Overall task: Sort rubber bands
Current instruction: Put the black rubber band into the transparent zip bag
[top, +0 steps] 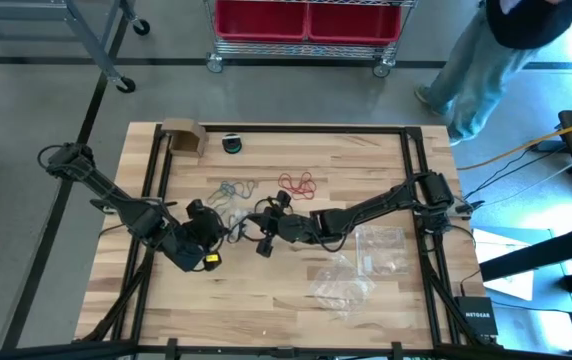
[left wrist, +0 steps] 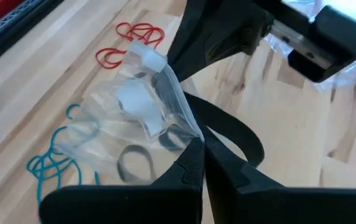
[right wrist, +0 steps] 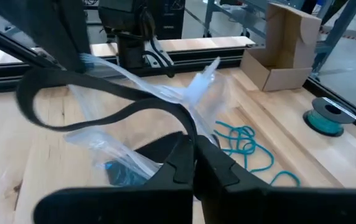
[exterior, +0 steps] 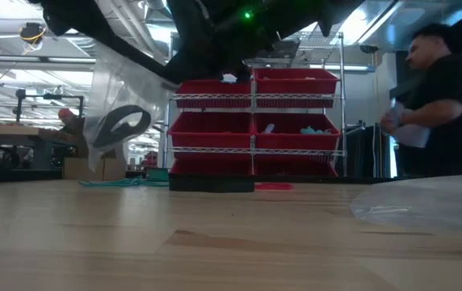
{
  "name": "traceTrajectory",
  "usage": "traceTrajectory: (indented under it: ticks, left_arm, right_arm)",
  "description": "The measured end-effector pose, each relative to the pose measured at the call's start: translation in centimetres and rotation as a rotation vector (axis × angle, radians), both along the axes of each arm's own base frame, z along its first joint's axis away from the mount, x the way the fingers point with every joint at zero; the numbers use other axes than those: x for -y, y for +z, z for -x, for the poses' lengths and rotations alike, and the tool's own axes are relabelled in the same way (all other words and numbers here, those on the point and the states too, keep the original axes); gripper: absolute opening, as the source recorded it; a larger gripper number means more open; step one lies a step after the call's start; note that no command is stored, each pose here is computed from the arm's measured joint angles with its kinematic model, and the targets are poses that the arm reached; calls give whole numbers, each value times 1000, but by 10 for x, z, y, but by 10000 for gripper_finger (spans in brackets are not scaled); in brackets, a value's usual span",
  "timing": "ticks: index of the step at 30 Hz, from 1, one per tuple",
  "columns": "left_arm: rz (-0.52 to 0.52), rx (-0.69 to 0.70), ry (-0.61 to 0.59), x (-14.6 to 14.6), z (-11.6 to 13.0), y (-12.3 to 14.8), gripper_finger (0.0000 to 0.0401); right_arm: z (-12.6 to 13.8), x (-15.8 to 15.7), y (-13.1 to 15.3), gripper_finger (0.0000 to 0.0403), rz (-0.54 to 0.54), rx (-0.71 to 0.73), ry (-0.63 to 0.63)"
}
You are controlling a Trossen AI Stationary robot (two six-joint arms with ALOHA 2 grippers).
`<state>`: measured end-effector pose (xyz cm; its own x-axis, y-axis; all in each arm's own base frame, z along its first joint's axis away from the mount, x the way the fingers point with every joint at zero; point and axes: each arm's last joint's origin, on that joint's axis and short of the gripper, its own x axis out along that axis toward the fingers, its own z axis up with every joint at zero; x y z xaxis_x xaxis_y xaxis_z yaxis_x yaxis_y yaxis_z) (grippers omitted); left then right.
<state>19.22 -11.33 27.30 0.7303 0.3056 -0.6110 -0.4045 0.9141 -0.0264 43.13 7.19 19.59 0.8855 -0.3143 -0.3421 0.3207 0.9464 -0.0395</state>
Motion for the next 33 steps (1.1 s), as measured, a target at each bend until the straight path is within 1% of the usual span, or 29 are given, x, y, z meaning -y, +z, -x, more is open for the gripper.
traceTrajectory:
  ticks: [3,7,10,13,14,15,18,20,22,26,28,31,33]
  left_arm:
    - [13,33,-10,2,-3,2,0]
    - [-10,78,18,1,-5,5,0]
    - [-12,82,31,-1,-7,5,0]
    - [-23,72,37,0,-9,2,0]
    - [-20,65,37,1,-10,0,0]
    - [-13,58,37,2,-11,-2,0]
    - [0,39,23,6,-14,-6,0]
    - [3,34,21,9,-13,-9,0]
    - [12,37,26,10,-13,-9,0]
    - [19,42,25,10,-13,-9,0]
    - [19,42,25,10,-13,-9,0]
    - [17,41,26,10,-14,-9,0]
    - [11,34,27,12,-15,-12,0]
  right_arm:
    - [0,0,0,1,-23,4,7]
    - [-1,-3,0,1,-71,-5,124]
    - [-1,-4,-1,1,-77,-12,145]
    - [-2,-6,1,1,-70,2,208]
    - [-2,-6,2,1,-65,7,212]
    - [-2,-4,2,1,-63,9,186]
    - [0,1,-3,1,-80,-20,46]
    - [0,8,-4,1,-112,-26,1]
    - [0,9,-4,1,-152,-12,-17]
    - [0,10,-4,1,-179,1,-32]
    - [0,11,-4,1,-198,11,-64]
    - [0,12,-4,1,-255,30,-105]
    - [-1,11,-1,1,-287,68,-94]
